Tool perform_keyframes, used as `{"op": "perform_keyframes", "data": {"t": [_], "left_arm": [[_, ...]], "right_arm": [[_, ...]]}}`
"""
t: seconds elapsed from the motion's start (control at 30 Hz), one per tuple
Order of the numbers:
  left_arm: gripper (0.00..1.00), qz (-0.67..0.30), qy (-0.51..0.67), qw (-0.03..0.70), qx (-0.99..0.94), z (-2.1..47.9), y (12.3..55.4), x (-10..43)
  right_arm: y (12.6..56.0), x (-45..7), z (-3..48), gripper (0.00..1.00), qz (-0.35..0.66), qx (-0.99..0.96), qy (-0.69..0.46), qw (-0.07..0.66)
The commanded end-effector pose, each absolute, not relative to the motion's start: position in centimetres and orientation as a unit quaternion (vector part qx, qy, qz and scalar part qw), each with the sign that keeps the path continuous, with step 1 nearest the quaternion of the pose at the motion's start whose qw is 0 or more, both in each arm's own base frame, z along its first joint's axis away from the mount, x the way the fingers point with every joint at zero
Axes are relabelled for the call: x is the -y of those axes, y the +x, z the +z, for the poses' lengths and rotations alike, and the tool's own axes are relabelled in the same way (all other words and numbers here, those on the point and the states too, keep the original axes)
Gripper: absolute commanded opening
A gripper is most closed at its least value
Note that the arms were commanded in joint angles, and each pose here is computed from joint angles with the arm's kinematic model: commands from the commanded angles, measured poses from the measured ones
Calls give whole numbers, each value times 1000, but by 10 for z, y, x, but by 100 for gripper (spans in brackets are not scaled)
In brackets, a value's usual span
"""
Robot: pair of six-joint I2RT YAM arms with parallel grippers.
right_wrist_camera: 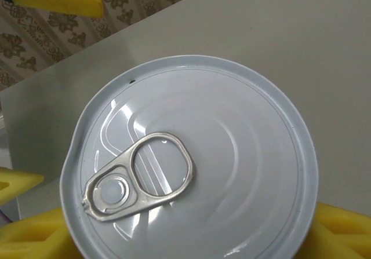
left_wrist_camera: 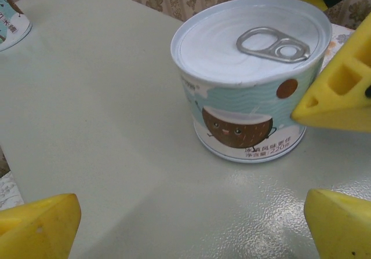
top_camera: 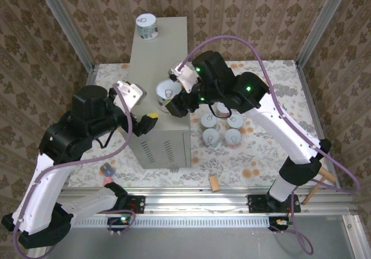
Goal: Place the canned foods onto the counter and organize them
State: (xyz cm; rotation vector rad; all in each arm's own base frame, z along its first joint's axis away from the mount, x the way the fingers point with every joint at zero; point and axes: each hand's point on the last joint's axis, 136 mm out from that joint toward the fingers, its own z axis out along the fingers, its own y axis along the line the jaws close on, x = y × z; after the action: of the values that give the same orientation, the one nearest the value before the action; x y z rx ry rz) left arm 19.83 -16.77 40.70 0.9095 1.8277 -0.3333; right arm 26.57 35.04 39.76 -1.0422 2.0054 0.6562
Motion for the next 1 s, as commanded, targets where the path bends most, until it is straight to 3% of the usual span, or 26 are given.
{"op": "perform_keyframes", "data": {"t": [0.0, 0.37, 0.97], "left_arm": [[100, -117, 378, 512, -762, 404, 196, 157], [100, -117, 369, 525, -758, 409, 195, 153], [100, -134, 358, 535, -753, 417, 193, 155]], "right_arm": [[268, -352, 410, 73, 240, -778, -414, 406], [277, -363, 401, 75, 218, -784, -410, 412], [279, -362, 399, 87, 235, -768, -389, 451]]}}
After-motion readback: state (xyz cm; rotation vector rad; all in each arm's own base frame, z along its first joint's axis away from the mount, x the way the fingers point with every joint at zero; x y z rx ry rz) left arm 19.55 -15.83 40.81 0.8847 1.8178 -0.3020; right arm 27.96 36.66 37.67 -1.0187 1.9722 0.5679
